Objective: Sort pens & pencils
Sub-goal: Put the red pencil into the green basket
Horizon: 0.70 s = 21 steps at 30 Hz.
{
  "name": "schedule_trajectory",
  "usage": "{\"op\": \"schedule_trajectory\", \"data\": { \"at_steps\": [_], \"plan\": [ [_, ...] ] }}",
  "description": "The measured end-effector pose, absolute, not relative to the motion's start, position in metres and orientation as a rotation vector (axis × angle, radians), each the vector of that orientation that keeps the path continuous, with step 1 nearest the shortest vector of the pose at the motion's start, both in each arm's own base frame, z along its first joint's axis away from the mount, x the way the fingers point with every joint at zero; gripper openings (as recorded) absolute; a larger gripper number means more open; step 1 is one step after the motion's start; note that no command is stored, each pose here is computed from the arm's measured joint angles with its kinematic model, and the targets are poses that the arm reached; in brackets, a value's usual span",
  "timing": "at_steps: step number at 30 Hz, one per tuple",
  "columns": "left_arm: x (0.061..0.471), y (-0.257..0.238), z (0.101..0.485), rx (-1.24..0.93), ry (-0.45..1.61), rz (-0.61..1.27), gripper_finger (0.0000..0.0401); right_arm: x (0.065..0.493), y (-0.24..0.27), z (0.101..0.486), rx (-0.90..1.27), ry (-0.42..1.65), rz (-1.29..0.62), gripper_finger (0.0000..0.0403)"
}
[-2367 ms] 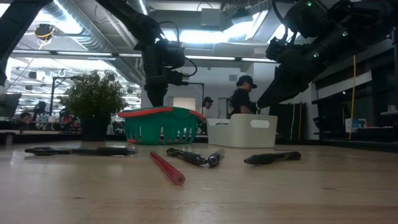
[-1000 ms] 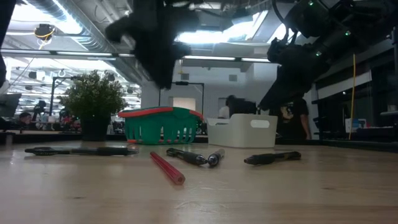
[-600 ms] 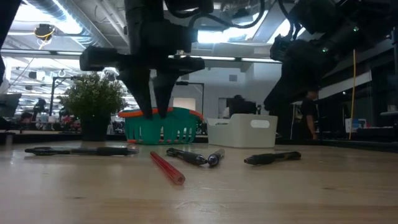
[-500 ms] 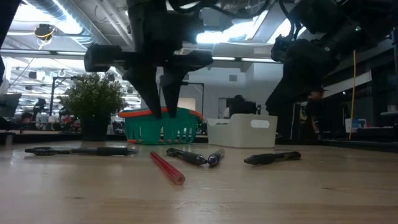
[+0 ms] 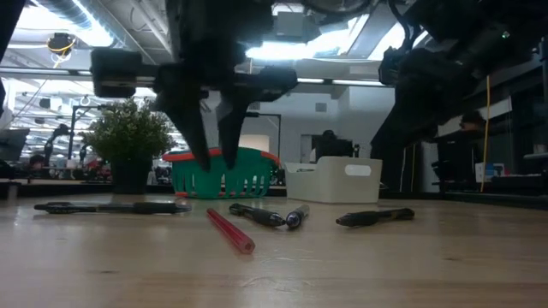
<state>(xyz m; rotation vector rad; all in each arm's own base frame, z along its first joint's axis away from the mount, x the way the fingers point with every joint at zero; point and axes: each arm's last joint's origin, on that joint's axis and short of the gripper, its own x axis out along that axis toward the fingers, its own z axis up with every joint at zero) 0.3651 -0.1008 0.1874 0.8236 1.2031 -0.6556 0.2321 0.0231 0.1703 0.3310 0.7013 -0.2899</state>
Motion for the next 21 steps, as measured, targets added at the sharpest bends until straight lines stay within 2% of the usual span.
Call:
{"op": "schedule_trajectory", "data": {
  "at_steps": [11, 21],
  "plan": [
    [0.372, -0.117, 0.174, 0.853, 1.143, -0.709, 0.0096, 0.232, 0.037, 0.170, 0.332, 0.696, -0.251, 0.0180],
    [0.375, -0.119, 0.156, 0.834, 1.176, -0.742, 0.0096, 0.233, 0.038, 0.168, 0.333, 0.690, -0.263, 0.0180]
  ]
}}
